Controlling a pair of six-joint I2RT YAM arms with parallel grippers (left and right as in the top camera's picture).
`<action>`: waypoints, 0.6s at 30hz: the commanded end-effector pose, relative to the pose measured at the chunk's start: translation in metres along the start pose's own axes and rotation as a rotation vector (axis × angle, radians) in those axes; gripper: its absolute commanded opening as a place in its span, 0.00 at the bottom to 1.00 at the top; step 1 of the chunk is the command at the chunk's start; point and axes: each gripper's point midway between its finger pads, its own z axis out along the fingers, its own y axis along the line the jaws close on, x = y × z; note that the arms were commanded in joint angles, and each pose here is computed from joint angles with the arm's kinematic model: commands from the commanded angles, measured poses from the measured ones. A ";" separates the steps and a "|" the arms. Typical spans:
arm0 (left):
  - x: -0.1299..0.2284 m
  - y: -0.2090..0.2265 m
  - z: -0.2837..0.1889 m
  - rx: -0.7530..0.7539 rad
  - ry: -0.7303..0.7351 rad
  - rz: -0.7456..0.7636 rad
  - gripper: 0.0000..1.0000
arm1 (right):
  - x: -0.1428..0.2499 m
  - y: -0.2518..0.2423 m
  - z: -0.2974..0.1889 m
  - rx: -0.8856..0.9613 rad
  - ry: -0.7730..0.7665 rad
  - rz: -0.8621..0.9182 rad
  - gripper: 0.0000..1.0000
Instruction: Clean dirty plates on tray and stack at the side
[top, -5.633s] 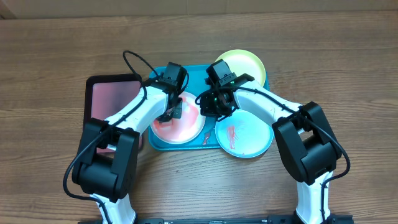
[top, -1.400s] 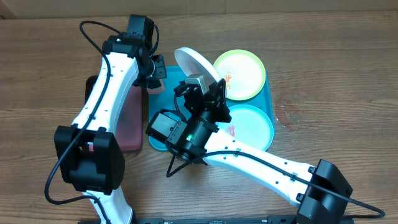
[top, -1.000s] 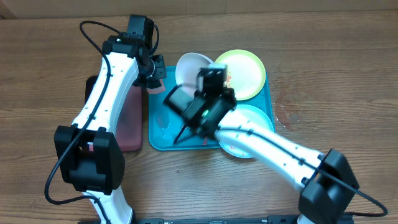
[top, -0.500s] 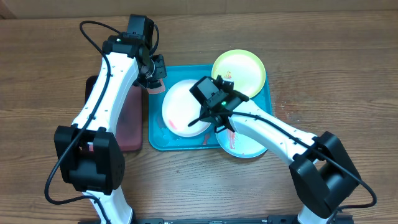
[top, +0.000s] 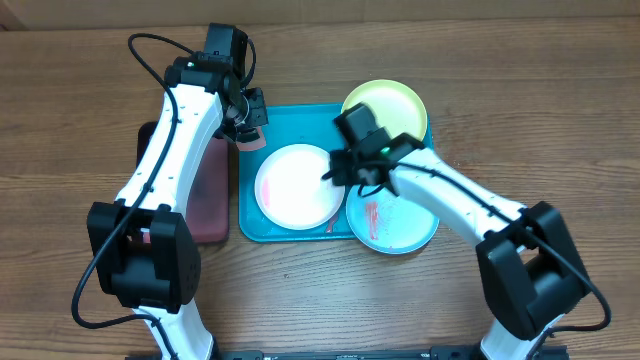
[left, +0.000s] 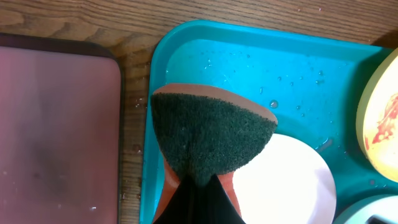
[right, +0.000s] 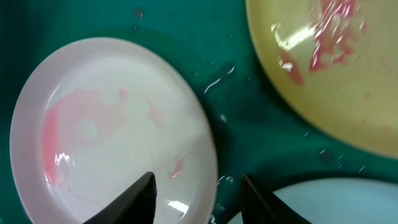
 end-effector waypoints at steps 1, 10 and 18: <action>-0.001 -0.005 0.002 0.011 0.002 -0.003 0.04 | -0.018 -0.005 -0.005 -0.047 -0.034 -0.090 0.42; -0.001 -0.005 0.002 0.010 0.003 -0.003 0.04 | 0.002 0.001 0.023 -0.101 0.059 -0.078 0.35; 0.001 -0.005 0.002 0.008 0.010 -0.002 0.04 | 0.007 -0.006 0.038 -0.077 0.081 -0.022 0.32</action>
